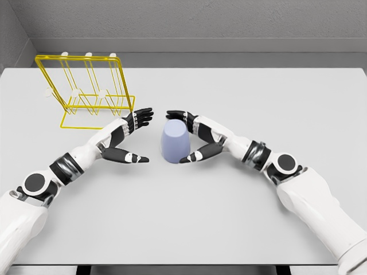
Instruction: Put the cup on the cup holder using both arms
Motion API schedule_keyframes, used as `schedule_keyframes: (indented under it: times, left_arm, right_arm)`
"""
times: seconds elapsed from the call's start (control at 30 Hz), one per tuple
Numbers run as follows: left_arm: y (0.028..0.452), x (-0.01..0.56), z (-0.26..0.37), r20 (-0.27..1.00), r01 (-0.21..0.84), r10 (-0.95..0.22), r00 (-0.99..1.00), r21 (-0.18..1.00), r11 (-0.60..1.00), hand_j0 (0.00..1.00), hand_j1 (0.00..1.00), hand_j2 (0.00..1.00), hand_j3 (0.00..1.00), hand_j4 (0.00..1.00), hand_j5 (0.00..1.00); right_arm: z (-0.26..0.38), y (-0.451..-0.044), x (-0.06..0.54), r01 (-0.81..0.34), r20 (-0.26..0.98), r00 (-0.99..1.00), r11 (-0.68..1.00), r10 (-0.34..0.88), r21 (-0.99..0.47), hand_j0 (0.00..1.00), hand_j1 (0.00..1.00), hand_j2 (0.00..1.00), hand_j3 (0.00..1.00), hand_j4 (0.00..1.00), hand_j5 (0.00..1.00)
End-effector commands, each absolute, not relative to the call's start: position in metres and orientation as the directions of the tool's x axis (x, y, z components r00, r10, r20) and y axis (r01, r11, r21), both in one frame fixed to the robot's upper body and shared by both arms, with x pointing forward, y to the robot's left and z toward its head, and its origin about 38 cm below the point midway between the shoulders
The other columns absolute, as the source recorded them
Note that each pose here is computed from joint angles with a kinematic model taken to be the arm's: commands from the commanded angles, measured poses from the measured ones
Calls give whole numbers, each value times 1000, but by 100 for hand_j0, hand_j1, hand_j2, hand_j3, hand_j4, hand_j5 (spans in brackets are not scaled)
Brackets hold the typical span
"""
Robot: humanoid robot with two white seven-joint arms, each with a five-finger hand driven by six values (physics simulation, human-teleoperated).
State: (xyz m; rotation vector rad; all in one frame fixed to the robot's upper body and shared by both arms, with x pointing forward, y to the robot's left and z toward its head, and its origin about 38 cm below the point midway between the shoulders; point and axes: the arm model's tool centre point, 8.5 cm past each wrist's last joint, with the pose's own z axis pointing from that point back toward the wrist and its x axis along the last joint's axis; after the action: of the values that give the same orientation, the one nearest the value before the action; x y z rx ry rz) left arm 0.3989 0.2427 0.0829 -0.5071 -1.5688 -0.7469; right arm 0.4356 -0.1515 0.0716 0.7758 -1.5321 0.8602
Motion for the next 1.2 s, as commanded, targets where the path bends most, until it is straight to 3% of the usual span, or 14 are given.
schedule_keyframes:
  times: [0.0,0.27,0.57,0.77,0.87,0.93,0.97,1.0,1.07,1.1,1.17]
  left_arm:
    - [243,399,83,986,701,-96,-139,166,694,100,100,100,100,100,100]
    - [243,399,83,986,701,-96,-139,166,694,100,100,100,100,100,100]
    - [225,398,85,985,708,-38,-171,149,691,100,100,100,100,100,100]
    - [214,400,79,988,707,-12,-153,118,697,100,100,100,100,100,100]
    - [216,402,73,991,702,-18,-135,108,704,100,100,100,100,100,100]
    - [215,401,72,991,703,-20,-130,106,704,100,100,100,100,100,100]
    - [215,401,70,992,703,-23,-126,106,703,100,100,100,100,100,100]
    - [215,401,68,991,704,-47,-129,125,699,100,100,100,100,100,100]
    - [215,401,67,989,706,-64,-135,141,694,100,100,100,100,100,100]
    - [212,401,67,989,708,-56,-135,136,693,100,100,100,100,100,100]
    - [206,401,67,990,709,-43,-137,129,693,100,100,100,100,100,100]
  right_arm:
    - [72,-155,437,-849,992,-123,519,-13,-98,100,100,100,100,100,100]
    - [79,-179,444,-834,989,-143,534,34,-139,100,100,100,100,100,100]
    - [111,-263,465,-745,969,-199,619,147,-247,100,100,100,100,100,100]
    - [169,-334,484,-659,917,-273,638,291,-399,100,100,100,100,100,100]
    - [184,-324,485,-667,904,-317,611,285,-426,100,100,100,100,100,100]
    - [193,-312,472,-650,829,-495,522,261,-552,100,100,100,100,100,100]
    - [186,-320,469,-650,801,-494,469,337,-598,100,100,100,100,100,100]
    - [177,-332,465,-636,698,-521,321,492,-701,100,100,100,100,100,100]
    - [194,-339,480,-429,441,-601,197,667,-882,100,100,100,100,100,100]
    - [207,-345,482,-360,393,-613,200,685,-911,100,100,100,100,100,100]
    - [223,-353,476,-336,354,-631,169,690,-927,100,100,100,100,100,100]
